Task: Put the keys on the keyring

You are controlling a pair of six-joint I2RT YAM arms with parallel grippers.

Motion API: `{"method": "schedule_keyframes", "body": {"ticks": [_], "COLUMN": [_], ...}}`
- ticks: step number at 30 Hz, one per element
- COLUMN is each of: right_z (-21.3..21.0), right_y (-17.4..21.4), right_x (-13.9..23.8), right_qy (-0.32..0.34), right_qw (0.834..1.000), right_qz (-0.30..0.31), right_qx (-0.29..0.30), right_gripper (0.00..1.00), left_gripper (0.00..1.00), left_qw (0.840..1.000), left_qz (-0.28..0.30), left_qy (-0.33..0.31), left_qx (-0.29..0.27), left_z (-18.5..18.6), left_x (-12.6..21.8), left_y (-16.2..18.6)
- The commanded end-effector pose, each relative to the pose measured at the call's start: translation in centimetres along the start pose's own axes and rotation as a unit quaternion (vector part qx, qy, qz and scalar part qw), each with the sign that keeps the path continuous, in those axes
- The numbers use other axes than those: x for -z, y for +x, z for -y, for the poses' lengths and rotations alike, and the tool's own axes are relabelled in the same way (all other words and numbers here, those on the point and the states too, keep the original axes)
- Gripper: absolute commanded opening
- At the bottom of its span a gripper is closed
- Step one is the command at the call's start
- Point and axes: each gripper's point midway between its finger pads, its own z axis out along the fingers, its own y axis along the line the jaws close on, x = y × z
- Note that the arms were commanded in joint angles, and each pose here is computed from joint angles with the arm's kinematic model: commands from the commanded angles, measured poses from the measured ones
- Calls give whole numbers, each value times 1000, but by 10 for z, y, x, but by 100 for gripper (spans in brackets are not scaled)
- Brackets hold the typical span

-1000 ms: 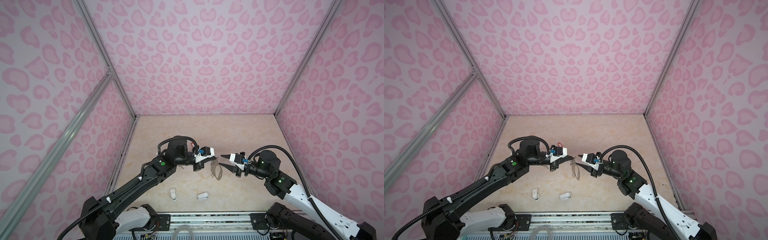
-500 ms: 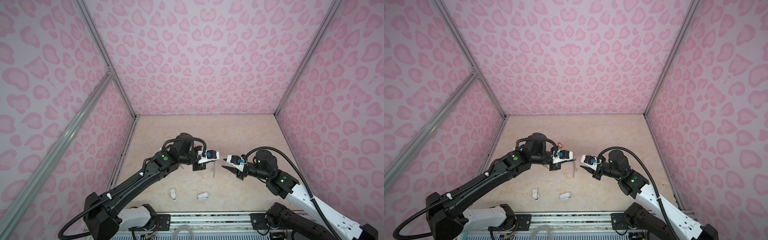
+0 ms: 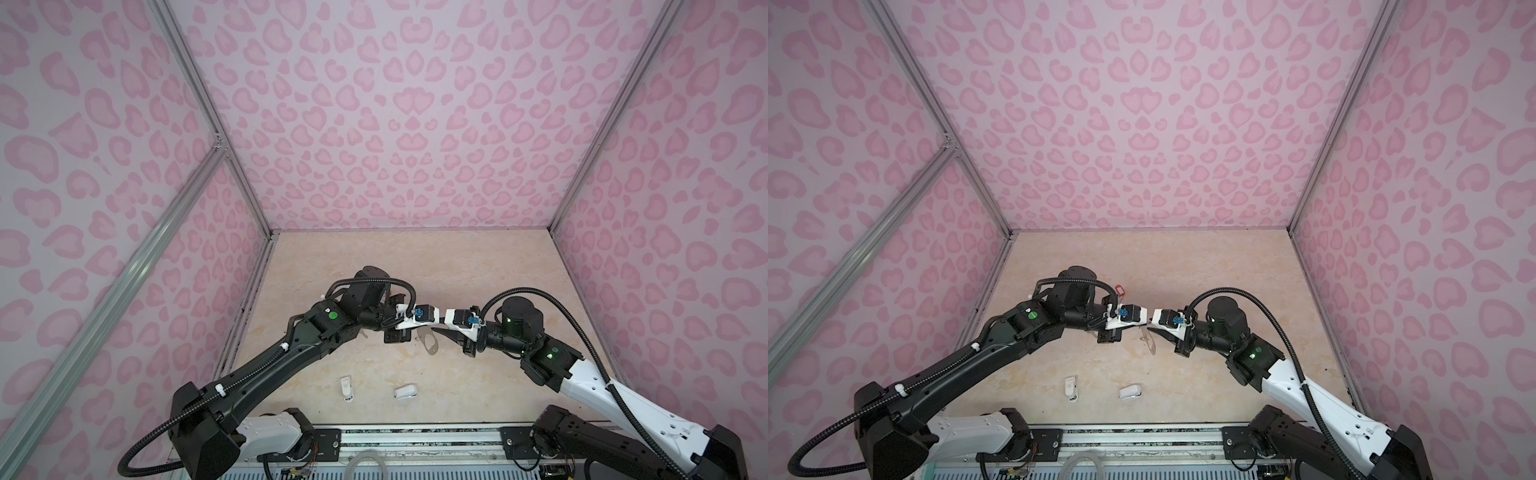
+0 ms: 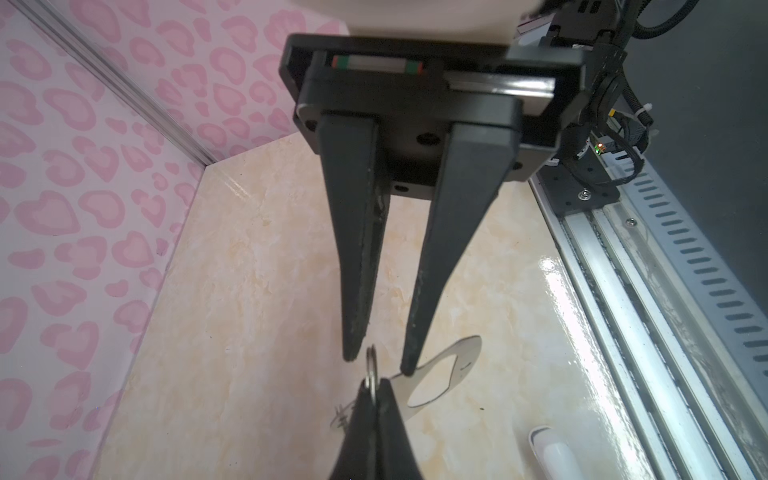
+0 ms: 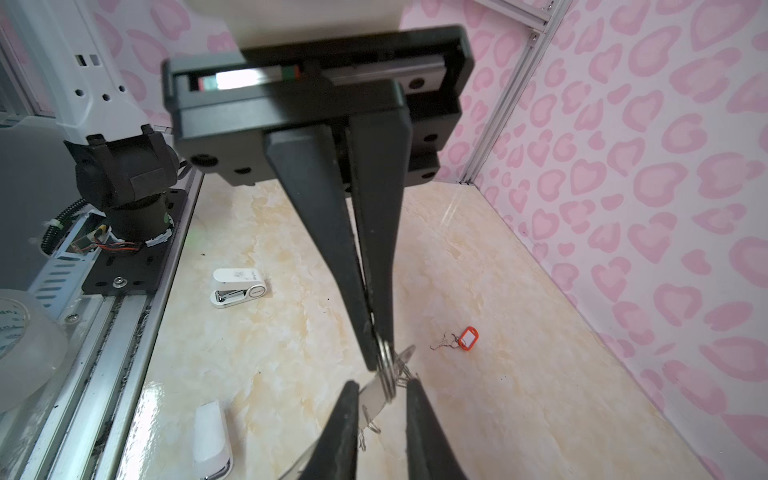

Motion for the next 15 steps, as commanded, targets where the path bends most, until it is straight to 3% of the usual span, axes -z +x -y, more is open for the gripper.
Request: {"method": "schedule_keyframes", "body": {"ticks": [1, 15], "right_z": [1, -1], "right_y": [-11, -8], "right_x": [-1, -3], "right_qy": [-2, -7], "right_qw": [1000, 1000], "right_qz": [22, 21], "right_qx": [6, 12], "right_gripper": [19, 0], "left_gripper": [4, 5], "left_qw": [1000, 1000], "left_qz": [11, 8], "left_qy": [3, 7], "left_qx": [-12, -14], "left_z": [1, 3], "left_x": [1, -1], "left_y": [-5, -2]}}
